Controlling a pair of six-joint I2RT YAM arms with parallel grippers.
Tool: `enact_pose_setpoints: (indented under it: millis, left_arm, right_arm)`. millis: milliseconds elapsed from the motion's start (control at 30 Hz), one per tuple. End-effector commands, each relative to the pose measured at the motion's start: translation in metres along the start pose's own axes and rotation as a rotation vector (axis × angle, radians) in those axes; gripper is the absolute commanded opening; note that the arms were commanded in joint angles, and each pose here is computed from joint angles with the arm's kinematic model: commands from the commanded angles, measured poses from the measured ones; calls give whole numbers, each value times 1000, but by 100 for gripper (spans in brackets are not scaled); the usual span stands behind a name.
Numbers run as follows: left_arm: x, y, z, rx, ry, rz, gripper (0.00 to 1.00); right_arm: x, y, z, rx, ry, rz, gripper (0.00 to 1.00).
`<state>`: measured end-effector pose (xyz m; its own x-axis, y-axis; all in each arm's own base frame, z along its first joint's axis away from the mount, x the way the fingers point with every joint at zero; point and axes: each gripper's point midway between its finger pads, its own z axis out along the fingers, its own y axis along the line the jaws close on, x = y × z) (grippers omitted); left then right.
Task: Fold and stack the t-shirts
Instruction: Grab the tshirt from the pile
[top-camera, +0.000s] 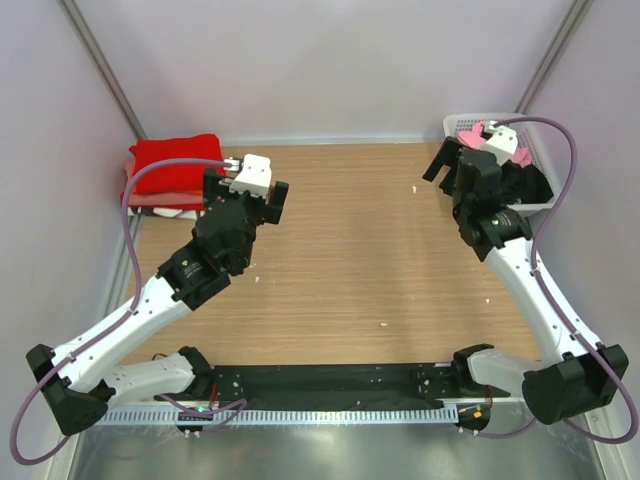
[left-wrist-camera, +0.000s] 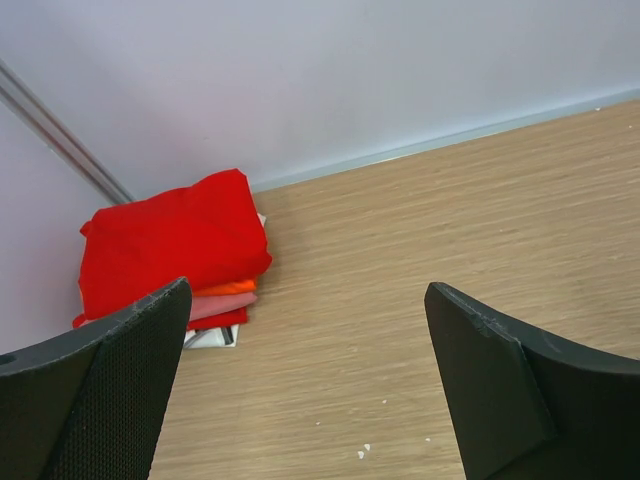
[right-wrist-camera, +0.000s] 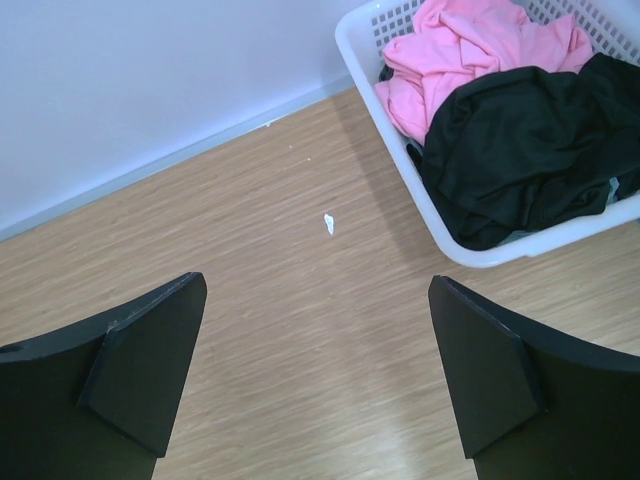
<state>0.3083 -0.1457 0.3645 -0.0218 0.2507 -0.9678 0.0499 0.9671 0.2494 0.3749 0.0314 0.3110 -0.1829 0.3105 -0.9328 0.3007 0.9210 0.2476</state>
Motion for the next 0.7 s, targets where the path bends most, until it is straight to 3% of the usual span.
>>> enact_pose_setpoints:
  millis: [0, 167, 200, 233, 367, 667]
  left_arm:
    - [-20, 4, -3, 0, -39, -43, 100]
    - [-19, 4, -3, 1, -35, -47, 100]
    - [-19, 4, -3, 2, -34, -46, 100]
    - [-18, 3, -2, 3, -33, -45, 100]
    - [-18, 1, -2, 11, -29, -44, 100]
    - [-20, 1, -2, 15, -31, -48, 100]
  right_arm:
    - [-34, 8, 2, -18, -134, 58, 100]
    - [-36, -19, 46, 150, -98, 113, 100]
    - [-23, -13, 56, 83, -7, 136, 100]
    - [-31, -41, 70, 128, 4, 185, 100]
    - [-37, -81, 110, 220, 64, 288, 100]
    - [-5, -137, 175, 362, 186, 302, 100]
